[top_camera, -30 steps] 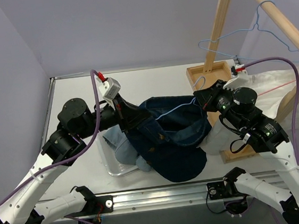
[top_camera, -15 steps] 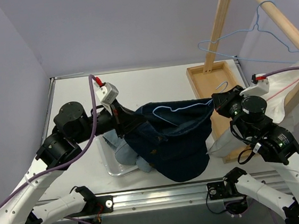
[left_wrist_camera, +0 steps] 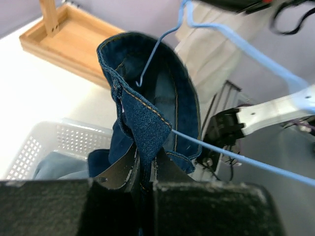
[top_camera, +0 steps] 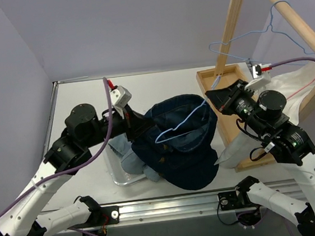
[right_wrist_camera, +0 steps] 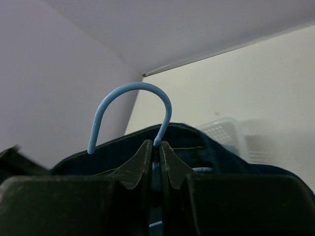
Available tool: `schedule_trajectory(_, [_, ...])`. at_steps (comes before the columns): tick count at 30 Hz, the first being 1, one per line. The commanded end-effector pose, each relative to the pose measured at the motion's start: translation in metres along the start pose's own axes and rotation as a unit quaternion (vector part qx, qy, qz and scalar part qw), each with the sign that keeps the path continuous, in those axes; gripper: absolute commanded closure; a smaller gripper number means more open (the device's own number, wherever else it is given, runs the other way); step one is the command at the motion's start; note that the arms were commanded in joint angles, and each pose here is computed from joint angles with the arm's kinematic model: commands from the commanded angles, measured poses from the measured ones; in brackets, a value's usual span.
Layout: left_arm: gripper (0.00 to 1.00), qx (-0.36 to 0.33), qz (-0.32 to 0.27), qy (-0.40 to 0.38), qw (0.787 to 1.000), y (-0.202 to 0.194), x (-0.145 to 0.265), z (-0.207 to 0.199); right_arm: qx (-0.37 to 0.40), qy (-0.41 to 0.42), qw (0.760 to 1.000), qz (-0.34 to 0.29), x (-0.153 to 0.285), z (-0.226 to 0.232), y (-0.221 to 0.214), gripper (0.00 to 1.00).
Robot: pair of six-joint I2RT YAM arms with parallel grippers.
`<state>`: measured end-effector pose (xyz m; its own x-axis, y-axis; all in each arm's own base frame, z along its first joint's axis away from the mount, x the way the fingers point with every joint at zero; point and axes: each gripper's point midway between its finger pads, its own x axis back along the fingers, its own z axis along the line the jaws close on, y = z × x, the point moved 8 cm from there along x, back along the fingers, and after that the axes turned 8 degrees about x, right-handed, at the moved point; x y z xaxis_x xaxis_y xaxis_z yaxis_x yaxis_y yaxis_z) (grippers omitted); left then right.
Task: Remove the skirt from the hanger
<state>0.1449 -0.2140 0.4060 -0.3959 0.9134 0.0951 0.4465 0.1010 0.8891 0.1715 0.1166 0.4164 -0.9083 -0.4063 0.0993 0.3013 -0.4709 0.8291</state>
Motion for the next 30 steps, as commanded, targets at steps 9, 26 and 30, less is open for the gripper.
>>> schedule_trajectory(9, [0.98, -0.040, -0.071, -0.013, 0.997, 0.085, -0.043, 0.004, -0.009, 0.327, 0.943, -0.064, 0.046, 0.092, 0.064, 1.00])
schedule_trajectory(26, [0.98, -0.151, -0.120, 0.119, 0.974, 0.168, 0.041, -0.006, 0.049, 0.158, 0.976, -0.143, 0.142, 0.054, 0.085, 1.00])
schedule_trajectory(30, [0.98, -0.149, -0.088, 0.144, 0.974, 0.154, 0.043, 0.006, 0.050, 0.148, 0.976, -0.152, 0.151, 0.051, 0.088, 1.00])
